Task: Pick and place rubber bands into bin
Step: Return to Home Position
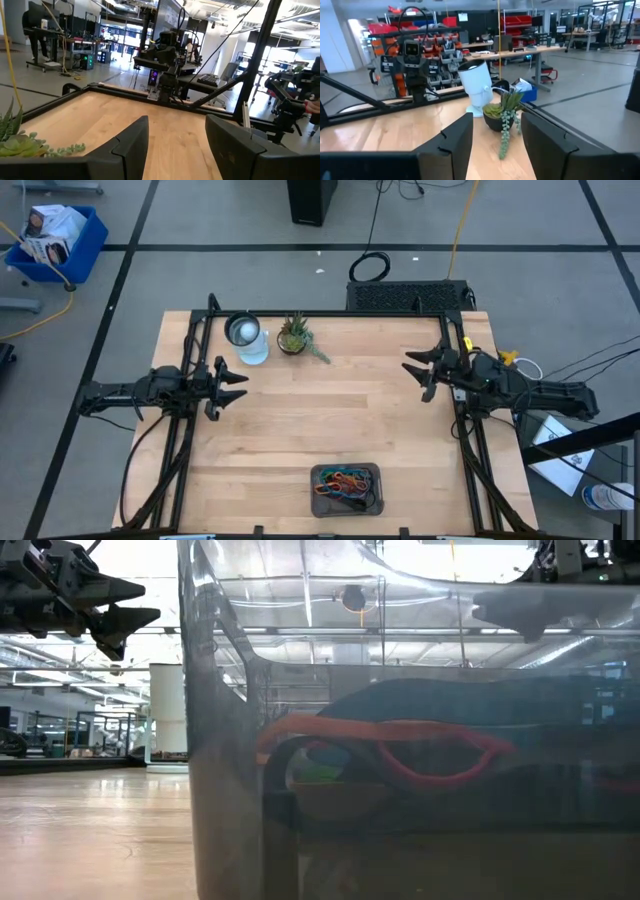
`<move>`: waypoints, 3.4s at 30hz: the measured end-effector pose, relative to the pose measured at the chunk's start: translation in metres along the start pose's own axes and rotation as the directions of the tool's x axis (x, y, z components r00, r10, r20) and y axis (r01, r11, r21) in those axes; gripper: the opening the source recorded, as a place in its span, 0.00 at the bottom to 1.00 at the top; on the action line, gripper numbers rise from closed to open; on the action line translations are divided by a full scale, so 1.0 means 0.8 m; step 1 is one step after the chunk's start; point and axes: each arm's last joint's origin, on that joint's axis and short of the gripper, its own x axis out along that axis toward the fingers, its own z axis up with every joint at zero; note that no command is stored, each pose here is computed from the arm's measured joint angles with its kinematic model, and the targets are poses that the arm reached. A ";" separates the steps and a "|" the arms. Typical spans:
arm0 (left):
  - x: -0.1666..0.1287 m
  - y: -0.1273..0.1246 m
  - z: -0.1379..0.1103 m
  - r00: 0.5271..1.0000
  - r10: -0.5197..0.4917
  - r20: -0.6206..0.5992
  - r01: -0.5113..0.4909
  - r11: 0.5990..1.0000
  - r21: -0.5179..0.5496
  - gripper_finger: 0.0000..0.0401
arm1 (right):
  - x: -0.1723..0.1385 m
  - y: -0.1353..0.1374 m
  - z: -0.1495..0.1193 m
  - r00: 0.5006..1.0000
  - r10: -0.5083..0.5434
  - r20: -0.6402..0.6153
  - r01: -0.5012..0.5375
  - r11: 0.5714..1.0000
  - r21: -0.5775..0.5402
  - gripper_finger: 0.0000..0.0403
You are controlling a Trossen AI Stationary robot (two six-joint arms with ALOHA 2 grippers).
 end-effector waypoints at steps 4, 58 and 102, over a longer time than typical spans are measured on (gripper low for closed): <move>0.000 0.000 0.000 1.000 0.000 0.000 0.000 1.000 0.000 0.50 | -0.007 -0.002 -0.004 1.000 0.001 0.011 -0.001 1.000 0.001 0.40; 0.000 0.000 -0.001 1.000 0.001 -0.007 -0.001 1.000 0.016 0.50 | -0.009 -0.008 -0.061 0.999 0.000 0.038 -0.003 0.998 0.061 0.40; 0.000 0.000 -0.001 1.000 0.002 -0.006 -0.002 1.000 0.017 0.50 | -0.009 -0.008 -0.061 0.999 0.001 0.037 -0.003 0.998 0.061 0.40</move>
